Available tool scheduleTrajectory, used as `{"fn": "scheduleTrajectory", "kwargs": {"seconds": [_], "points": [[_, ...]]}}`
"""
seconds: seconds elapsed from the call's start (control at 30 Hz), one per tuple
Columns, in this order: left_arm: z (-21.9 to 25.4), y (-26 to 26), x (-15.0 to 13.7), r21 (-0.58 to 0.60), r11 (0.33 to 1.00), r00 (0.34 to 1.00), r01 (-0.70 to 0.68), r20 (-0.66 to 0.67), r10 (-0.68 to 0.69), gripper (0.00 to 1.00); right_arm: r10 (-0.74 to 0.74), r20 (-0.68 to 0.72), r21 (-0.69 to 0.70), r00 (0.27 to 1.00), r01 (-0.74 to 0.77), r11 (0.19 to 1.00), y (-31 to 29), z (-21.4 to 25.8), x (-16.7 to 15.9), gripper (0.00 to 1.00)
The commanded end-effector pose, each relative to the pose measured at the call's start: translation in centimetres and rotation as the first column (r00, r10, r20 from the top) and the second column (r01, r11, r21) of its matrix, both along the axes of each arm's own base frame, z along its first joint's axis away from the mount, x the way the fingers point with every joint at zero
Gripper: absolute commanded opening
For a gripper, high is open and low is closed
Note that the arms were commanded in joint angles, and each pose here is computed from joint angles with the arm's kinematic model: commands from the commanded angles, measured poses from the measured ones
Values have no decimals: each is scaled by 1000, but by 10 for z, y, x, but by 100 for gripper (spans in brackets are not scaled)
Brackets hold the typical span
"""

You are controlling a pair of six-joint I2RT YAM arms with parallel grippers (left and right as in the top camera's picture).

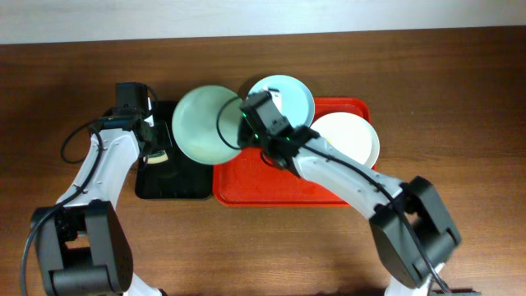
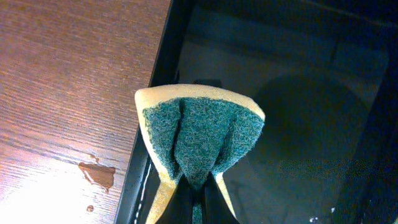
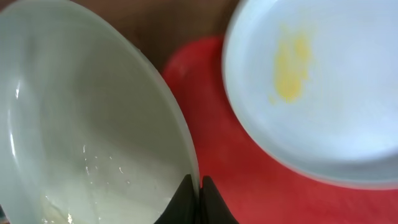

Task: Clean dirty plates on tray and stack at the side
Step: 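Lift the light-blue plate with the right gripper and tilt it up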

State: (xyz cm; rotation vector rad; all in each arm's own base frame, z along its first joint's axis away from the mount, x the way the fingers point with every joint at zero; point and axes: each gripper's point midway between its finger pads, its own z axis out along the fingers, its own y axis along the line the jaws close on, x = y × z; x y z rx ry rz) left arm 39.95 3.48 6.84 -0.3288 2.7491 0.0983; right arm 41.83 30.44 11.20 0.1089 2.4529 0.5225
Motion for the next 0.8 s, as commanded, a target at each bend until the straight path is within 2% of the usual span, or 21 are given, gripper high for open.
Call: {"fn": "scheduleTrajectory", "kwargs": {"seconds": [0.0, 0.2, 0.47, 0.77], "points": [[3, 3, 3, 46, 995, 996, 88, -7, -88, 0, 1, 95, -70, 995, 5, 998, 7, 22, 31, 4], [3, 2, 3, 49, 993, 994, 109, -13, -109, 0, -47, 207, -149, 977, 79, 986, -7, 36, 51, 4], [2, 1, 3, 43, 993, 994, 112, -12, -111, 0, -39, 282, -93, 958, 68, 993, 14, 50, 57, 4], [2, 1, 3, 42, 993, 994, 112, -13, -112, 0, 107, 404, -206, 908, -24, 978, 22, 70, 67, 4]]}}
